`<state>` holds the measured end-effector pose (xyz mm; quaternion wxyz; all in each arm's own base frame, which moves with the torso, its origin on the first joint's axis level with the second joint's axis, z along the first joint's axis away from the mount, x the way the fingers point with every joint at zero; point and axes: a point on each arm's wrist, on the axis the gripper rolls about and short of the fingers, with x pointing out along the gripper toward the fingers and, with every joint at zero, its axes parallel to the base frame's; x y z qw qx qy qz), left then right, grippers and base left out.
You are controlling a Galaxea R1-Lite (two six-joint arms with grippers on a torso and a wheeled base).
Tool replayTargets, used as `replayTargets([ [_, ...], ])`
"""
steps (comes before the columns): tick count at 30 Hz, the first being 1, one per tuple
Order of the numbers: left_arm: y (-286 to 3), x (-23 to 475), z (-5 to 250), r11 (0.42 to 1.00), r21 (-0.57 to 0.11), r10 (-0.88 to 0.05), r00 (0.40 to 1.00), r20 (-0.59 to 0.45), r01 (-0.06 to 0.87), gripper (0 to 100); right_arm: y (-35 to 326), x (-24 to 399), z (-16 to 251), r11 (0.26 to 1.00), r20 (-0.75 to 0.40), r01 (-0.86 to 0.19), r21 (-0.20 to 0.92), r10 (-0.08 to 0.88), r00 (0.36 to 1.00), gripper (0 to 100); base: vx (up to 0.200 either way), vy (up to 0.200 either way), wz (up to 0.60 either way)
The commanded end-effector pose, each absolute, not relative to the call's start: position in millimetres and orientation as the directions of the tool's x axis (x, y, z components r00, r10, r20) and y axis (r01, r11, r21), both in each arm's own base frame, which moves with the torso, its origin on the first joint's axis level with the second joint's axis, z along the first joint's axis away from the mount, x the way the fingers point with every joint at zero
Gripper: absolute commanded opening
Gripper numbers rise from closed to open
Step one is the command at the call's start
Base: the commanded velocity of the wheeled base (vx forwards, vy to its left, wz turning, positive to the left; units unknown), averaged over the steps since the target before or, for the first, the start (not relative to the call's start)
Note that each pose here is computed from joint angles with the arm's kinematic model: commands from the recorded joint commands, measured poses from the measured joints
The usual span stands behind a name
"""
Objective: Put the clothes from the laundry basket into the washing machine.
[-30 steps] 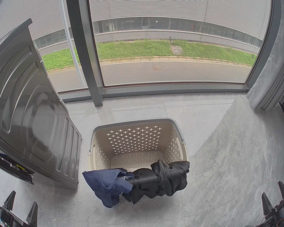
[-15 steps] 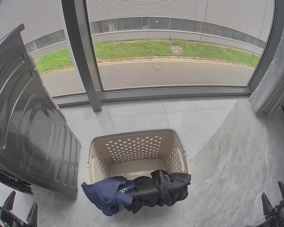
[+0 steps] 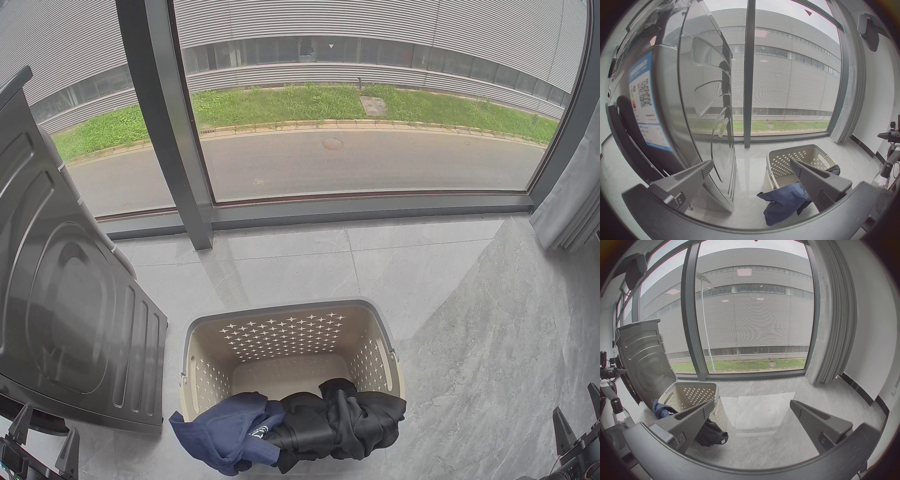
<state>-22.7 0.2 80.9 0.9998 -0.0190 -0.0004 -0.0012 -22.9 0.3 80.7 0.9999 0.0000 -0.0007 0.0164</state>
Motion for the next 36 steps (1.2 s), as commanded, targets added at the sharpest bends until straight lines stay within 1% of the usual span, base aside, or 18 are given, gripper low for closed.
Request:
replayTargets([
  [1,0.2,-22.8,75.6,0.999,-0.040,-0.002,1.000,0.002,0.002,100,0.3,-22.8,75.5,0.999,0.000,-0.034,0.000,0.034,0.999,100,0.200,0.000,0.00],
  [5,0.2,-22.8,75.6,0.999,-0.038,-0.002,1.000,0.002,0.002,100,0.3,-22.8,75.5,0.999,0.000,-0.034,0.000,0.034,0.999,100,0.200,0.000,0.00],
  [17,0.2,-22.8,75.6,0.999,-0.040,-0.002,1.000,0.002,0.002,100,0.3,-22.8,75.5,0.999,0.000,-0.034,0.000,0.034,0.999,100,0.000,0.000,0.00],
  [23,0.2,-22.8,75.6,0.999,-0.038,-0.002,1.000,0.002,0.002,100,0.3,-22.8,75.5,0.999,0.000,-0.034,0.000,0.034,0.999,100,0.200,0.000,0.00],
  [36,0.2,-22.8,75.6,0.999,-0.040,-0.002,1.000,0.002,0.002,100,0.3,-22.8,75.5,0.999,0.000,-0.034,0.000,0.034,0.999,100,0.000,0.000,0.00],
])
